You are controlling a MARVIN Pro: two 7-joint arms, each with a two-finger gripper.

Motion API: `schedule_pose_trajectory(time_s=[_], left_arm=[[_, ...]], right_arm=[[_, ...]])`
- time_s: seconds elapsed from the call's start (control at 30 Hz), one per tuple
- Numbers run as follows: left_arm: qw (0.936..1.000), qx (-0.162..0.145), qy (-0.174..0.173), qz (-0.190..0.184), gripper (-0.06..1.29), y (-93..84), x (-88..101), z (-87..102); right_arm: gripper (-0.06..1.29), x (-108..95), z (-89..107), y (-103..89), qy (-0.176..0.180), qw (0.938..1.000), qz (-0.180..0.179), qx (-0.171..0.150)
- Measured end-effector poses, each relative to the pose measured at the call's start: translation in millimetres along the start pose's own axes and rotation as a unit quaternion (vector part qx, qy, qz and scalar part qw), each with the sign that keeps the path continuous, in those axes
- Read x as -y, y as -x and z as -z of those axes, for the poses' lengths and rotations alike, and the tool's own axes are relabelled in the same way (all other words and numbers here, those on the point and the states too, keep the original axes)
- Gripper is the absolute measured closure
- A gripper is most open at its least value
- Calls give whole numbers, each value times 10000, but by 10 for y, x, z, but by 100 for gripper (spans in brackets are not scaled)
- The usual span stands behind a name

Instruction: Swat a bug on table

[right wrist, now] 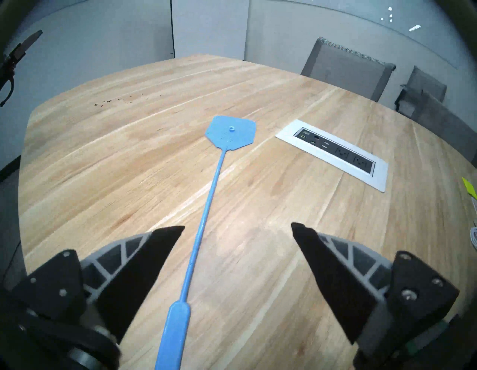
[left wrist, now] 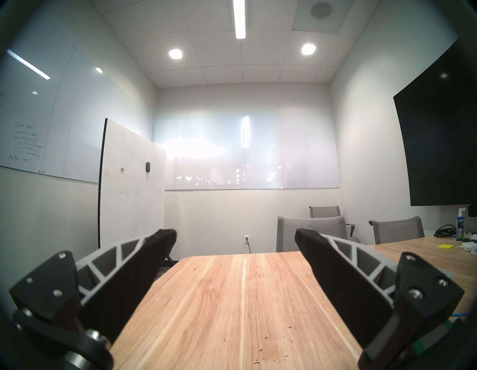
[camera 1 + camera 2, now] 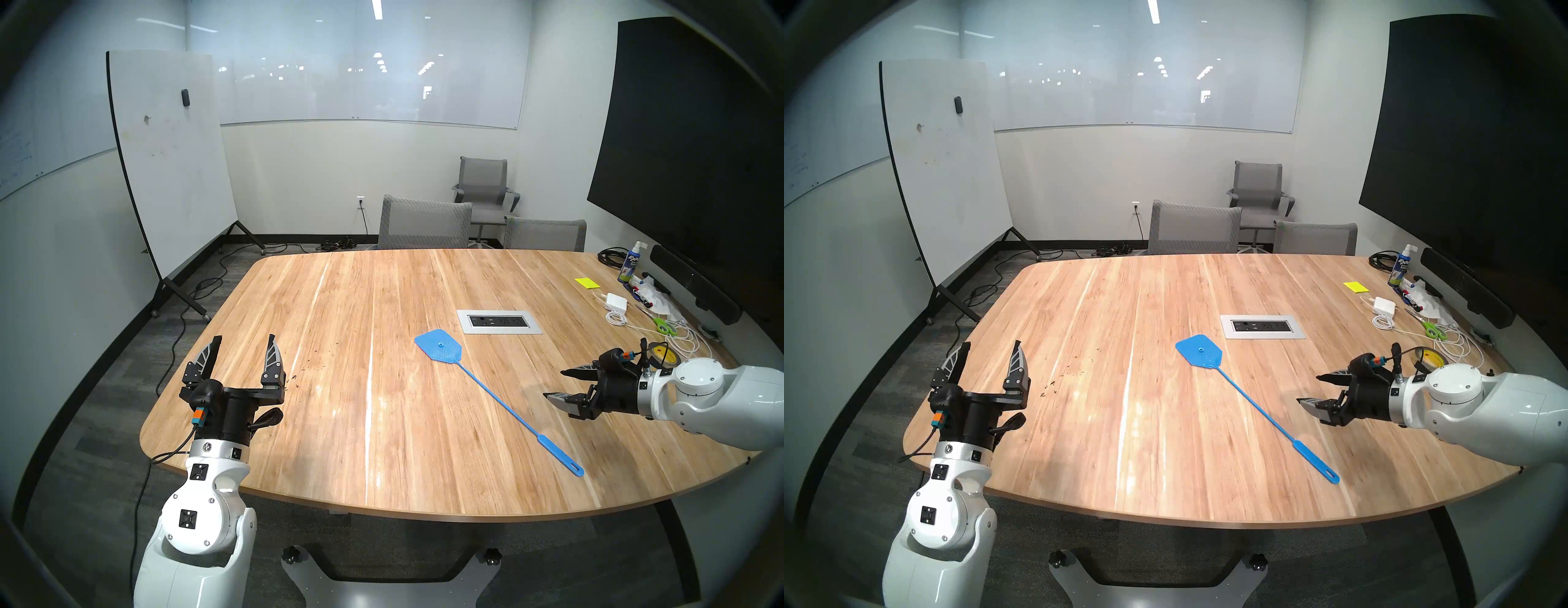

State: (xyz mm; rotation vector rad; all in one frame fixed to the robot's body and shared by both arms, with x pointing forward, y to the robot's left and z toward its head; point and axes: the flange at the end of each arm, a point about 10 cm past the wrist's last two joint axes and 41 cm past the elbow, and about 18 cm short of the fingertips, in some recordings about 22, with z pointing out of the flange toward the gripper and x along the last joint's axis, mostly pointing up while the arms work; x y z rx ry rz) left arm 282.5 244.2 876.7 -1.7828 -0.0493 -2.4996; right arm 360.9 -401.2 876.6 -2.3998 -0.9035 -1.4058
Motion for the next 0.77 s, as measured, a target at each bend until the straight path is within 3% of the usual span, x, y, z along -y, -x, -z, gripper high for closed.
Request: schedule_pose_trajectory(time_s=[0.3, 0.77], left_arm=[[10000, -2, 0, 0, -2, -2, 0, 0], [10000, 22, 4, -1, -2, 1, -1, 22]], right_arm=[[3, 117, -20, 121, 474, 9981, -91, -392], [2, 257, 30, 207, 1366, 9830, -102, -1225]])
